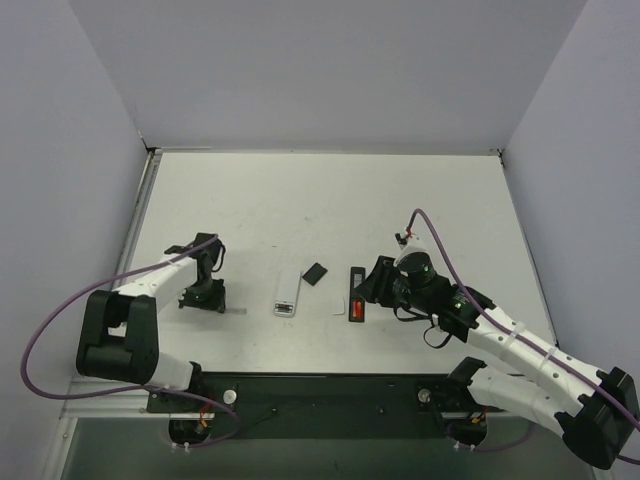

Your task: Unload the batteries from the remote control

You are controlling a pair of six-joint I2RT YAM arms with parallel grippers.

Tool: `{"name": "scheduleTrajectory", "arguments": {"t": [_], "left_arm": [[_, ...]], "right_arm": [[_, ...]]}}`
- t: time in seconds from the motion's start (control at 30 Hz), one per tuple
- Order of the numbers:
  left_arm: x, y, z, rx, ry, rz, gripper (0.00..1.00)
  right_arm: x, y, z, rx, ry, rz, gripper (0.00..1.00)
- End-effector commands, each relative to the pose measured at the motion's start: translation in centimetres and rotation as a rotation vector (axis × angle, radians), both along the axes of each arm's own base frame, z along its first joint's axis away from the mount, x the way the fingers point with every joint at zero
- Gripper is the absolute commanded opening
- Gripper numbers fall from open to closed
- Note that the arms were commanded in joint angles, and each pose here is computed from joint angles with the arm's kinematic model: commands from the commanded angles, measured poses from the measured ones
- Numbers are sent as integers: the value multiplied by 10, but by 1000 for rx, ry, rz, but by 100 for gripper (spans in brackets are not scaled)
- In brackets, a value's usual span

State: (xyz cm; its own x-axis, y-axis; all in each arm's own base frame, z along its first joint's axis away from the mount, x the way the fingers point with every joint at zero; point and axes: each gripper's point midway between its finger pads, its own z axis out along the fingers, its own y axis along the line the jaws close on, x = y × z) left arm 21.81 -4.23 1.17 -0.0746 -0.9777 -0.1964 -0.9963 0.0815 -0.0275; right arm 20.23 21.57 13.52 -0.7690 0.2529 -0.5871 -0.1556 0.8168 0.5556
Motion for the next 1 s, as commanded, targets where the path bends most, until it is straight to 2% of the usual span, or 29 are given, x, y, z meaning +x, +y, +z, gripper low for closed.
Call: {"name": "scheduleTrajectory", "arguments": {"t": [0.0, 0.13, 0.23, 0.4, 0.43, 0.5, 0.53, 0.57, 0.6, 0.63, 0.77, 0.97], "left_arm": [[-12, 0, -7, -6, 7, 121, 0], [-11, -5, 5, -36, -46, 33, 0], [-1, -11, 23, -49, -145, -88, 0], [22, -44, 61, -104, -396, -373, 0], [27, -52, 75, -128, -472, -400, 0], [21, -67, 77, -180, -520, -454, 0], [28, -77, 92, -213, -619, -475, 0], [28, -84, 96, -245, -658, -485, 0], [21, -95, 90, -311, -666, -490, 0], [27, -104, 105, -350, -751, -497, 0], [24, -127, 119, -427, -811, -550, 0], [15, -150, 128, -486, -824, -594, 0]], "right_arm": [[1, -6, -4, -37, -1, -3, 36], [-2, -2, -2, -22, 8, 24, 37], [-2, 10, 4, 11, -4, 80, 39], [-6, 34, 5, 64, 24, 184, 51], [-3, 40, 10, 83, 7, 196, 52], [-2, 52, 9, 106, 5, 223, 55], [-2, 57, 9, 118, 1, 238, 57], [-3, 69, 18, 151, -40, 273, 60], [-1, 75, 15, 138, -59, 293, 60], [-2, 81, 16, 134, -82, 316, 60], [-1, 117, 31, 124, -148, 403, 60], [1, 151, 18, 125, -145, 461, 58]]}}
